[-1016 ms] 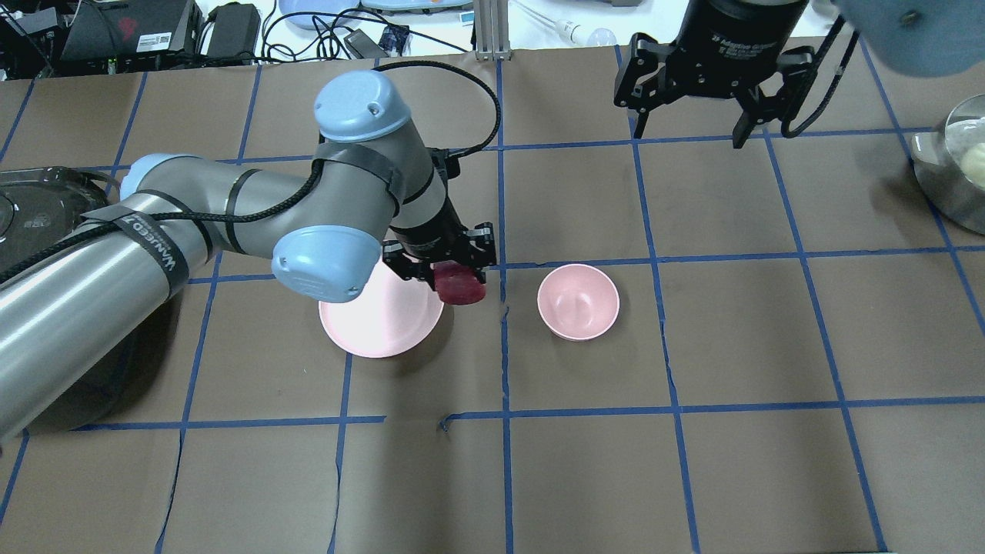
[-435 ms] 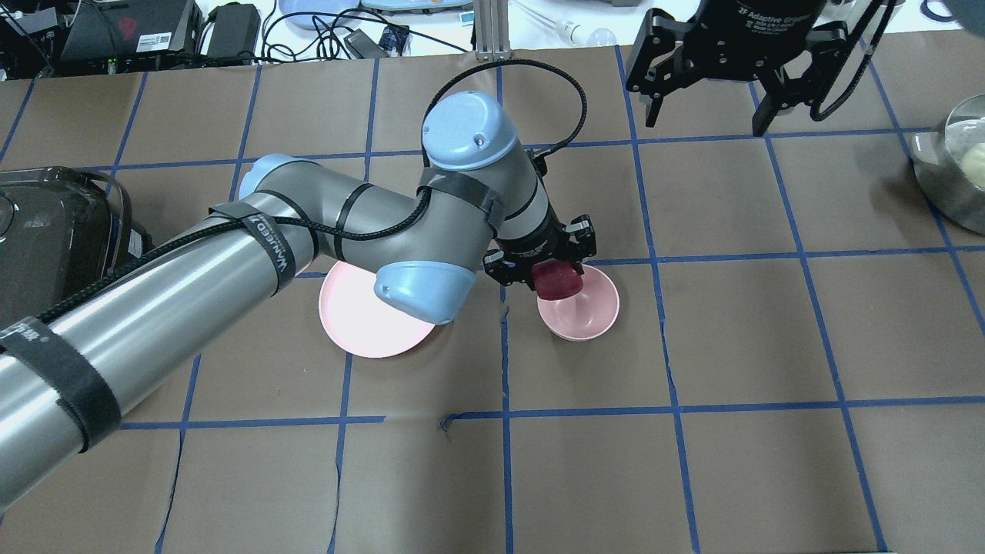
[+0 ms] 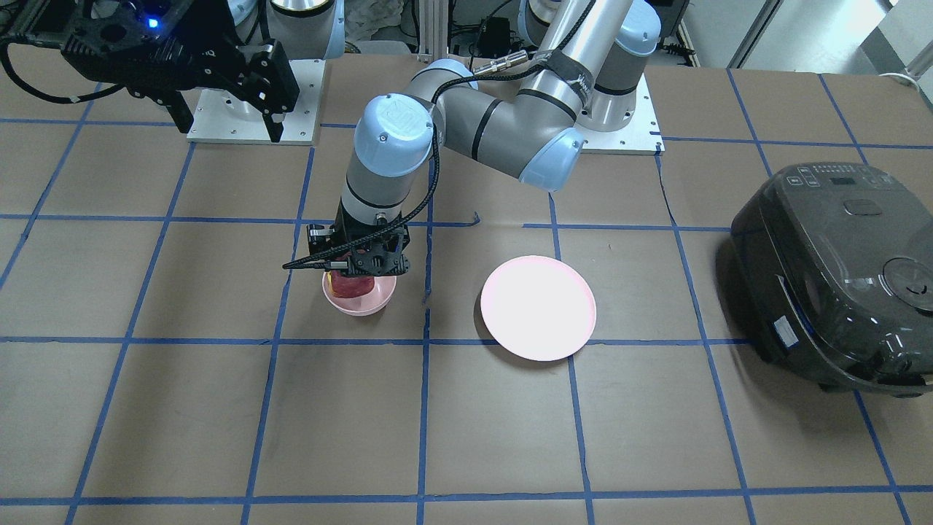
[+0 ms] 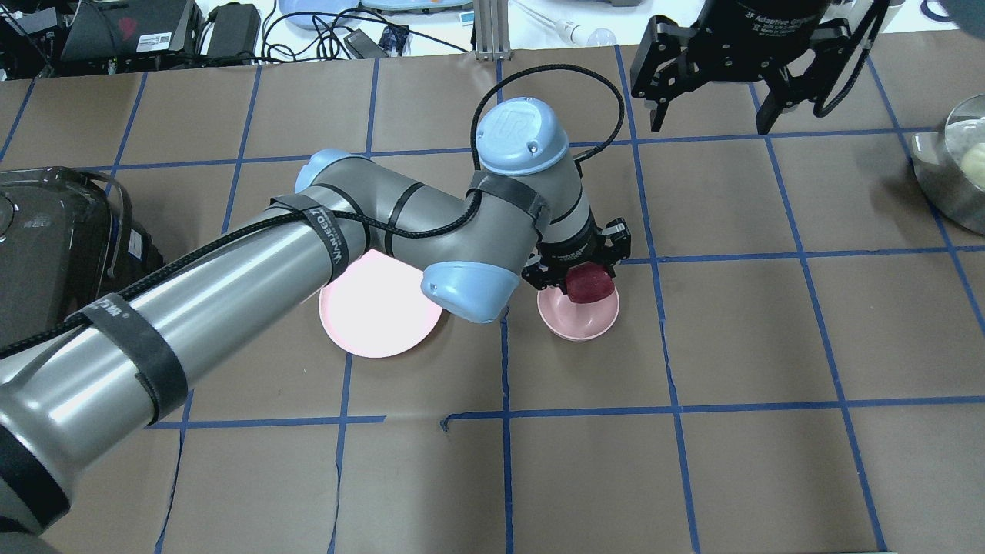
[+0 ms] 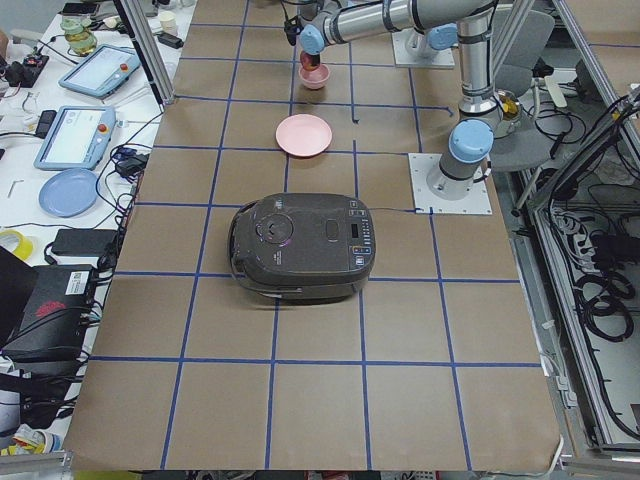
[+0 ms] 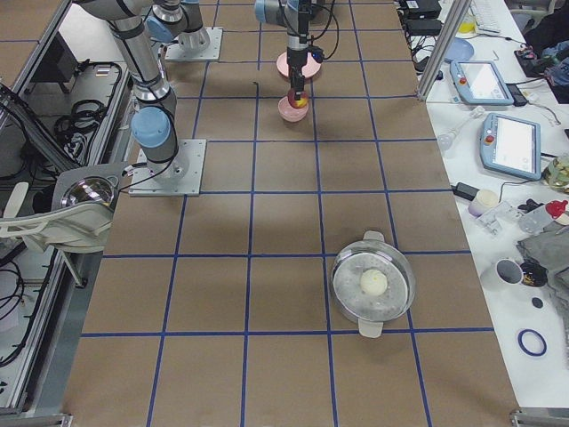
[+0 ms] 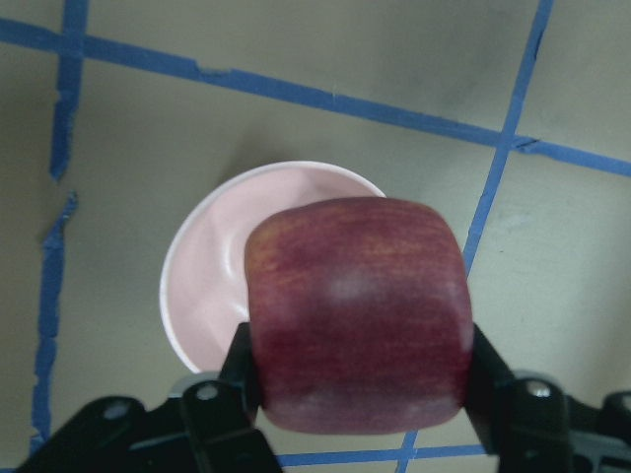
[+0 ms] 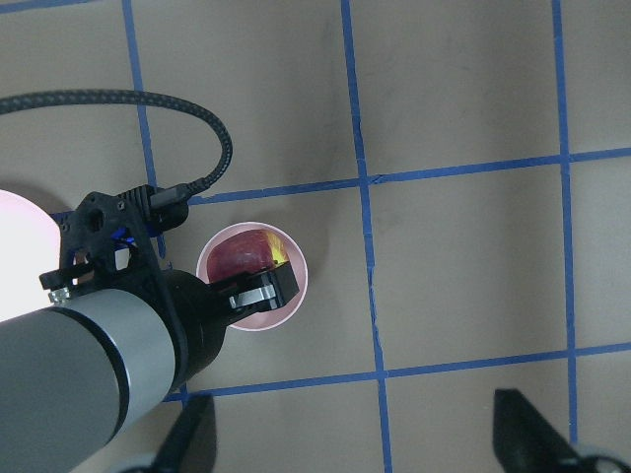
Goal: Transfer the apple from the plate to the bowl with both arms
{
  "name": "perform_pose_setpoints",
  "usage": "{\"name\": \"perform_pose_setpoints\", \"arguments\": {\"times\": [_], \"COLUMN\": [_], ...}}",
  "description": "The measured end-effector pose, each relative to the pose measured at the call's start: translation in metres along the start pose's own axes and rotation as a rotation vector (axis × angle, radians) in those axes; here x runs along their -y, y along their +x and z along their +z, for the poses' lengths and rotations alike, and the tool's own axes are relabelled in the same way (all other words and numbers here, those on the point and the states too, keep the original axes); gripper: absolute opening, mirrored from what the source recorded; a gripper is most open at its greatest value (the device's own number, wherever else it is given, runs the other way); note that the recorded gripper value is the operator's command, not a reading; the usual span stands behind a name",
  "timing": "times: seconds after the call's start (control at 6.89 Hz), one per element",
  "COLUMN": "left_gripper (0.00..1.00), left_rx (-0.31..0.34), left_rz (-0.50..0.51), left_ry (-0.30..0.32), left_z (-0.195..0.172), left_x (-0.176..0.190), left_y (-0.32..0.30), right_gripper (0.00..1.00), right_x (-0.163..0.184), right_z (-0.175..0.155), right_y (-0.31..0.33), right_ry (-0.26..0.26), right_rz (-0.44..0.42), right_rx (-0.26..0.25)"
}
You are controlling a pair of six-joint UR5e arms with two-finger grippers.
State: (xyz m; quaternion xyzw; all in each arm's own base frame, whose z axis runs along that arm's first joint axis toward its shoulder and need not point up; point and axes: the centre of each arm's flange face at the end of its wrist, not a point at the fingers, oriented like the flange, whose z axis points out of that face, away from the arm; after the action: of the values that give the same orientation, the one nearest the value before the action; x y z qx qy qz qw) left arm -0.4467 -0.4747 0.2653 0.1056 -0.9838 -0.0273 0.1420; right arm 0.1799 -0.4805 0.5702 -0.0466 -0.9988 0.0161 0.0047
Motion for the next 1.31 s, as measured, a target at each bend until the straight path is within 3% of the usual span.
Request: {"name": "perform_pose_setpoints", "arguments": {"times": [0.29,0.44,0.58,0.73,1.02,1.31], "left_gripper": [0.0,0.05,0.77,0.95,1.0,1.0], "left_rx": [0.048,0.074,0.095,0.105,0.092,0.056], "left_rz": [0.029,0.051,0.078,0.09,0.093,0.09], "left_ry": [0.003,-0.001,-0.007,-0.012,0.001,0.045], "left_z": [0.013,0.02,0.027,0.032,0.024,-0.012], "left_x": [-0.001,-0.005,-0.008,-0.008,-0.005,0.018], "left_y": [-0.009,-0.017,-0.024,-0.027,-0.023,-0.035], "right_gripper": [1.0,1.0,1.0,1.0,1.0,1.0], "right_x": [0.002,0.001,0.0,0.001,0.005,0.006], "right_z": [0.001,0.0,0.0,0.0,0.001,0.001], "right_y": [0.0,-0.001,-0.001,-0.002,-0.003,-0.003], "right_ry": [0.002,0.006,0.008,0.012,0.03,0.034], "right_rz": [-0.007,-0.009,-0.01,-0.011,-0.029,-0.041], "right_rx": [0.003,0.003,0.003,0.005,0.009,0.007]}}
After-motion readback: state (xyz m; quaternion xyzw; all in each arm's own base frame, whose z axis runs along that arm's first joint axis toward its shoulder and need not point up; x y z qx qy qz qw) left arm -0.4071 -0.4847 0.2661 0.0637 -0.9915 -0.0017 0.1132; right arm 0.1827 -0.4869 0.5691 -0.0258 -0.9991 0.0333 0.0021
